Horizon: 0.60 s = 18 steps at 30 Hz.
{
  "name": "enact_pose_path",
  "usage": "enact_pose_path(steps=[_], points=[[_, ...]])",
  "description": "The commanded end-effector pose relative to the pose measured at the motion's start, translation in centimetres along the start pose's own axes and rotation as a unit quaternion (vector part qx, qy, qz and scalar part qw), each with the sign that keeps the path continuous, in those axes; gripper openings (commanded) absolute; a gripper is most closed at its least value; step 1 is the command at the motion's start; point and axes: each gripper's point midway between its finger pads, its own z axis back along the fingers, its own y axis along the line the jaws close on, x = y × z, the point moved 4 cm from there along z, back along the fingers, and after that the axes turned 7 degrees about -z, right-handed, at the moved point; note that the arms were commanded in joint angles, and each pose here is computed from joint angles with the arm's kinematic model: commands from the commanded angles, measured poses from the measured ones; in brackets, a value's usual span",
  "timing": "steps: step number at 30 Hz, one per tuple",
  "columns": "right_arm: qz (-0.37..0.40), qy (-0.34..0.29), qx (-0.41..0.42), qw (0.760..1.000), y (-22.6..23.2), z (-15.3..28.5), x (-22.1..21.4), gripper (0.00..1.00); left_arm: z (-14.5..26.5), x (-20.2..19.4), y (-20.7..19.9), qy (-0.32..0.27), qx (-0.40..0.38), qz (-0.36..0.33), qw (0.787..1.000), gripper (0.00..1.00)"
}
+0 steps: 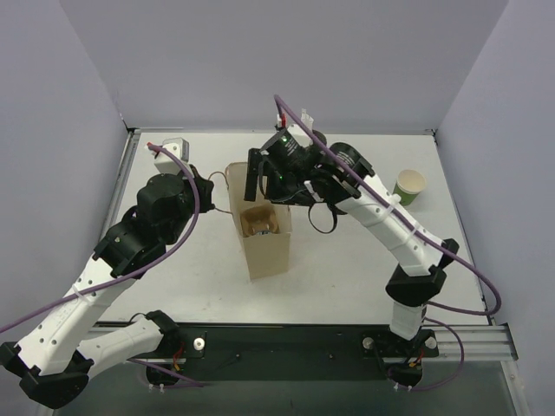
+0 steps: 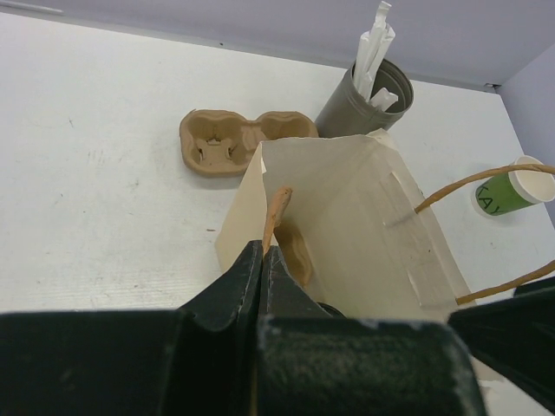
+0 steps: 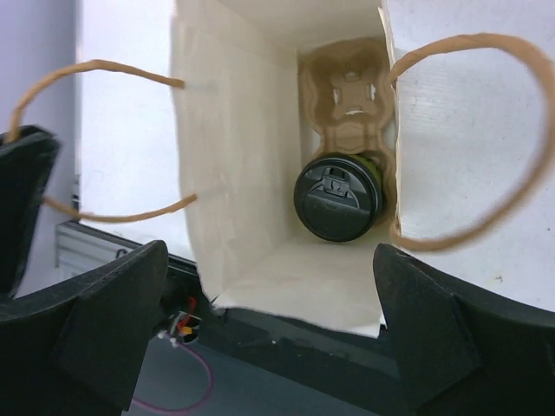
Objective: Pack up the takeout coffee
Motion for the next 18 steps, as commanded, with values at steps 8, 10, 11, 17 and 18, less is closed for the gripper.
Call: enact_pose_path(steps=[8, 10, 11, 17, 18], points=[[-0.036, -0.145, 0.052, 0.987, -2.5, 8.1, 4.8, 1.0, 0.6, 1.6, 0.5, -0.033, 0.009, 0.011, 0.999, 0.0], [-0.064, -0.171, 0.029, 0.983, -5.4, 9.1, 6.3, 0.99, 0.5, 1.7, 0.4, -0.033, 0.009, 0.009, 0.999, 0.0], [-0.064, -0.16, 0.005, 0.985, -6.8, 8.0, 6.0, 0.99, 0.6, 1.8, 0.5, -0.033, 0.009, 0.009, 0.999, 0.0], [-0.135, -0.177, -0.098, 0.97, -16.7, 7.3, 8.8, 0.93, 0.6, 2.0, 0.2, -0.03, 0.0, 0.006, 1.0, 0.0], [-0.124, -0.164, -0.118, 0.972, -17.9, 6.1, 8.7, 0.93, 0.6, 2.0, 0.2, -0.029, -0.002, 0.006, 1.0, 0.0]])
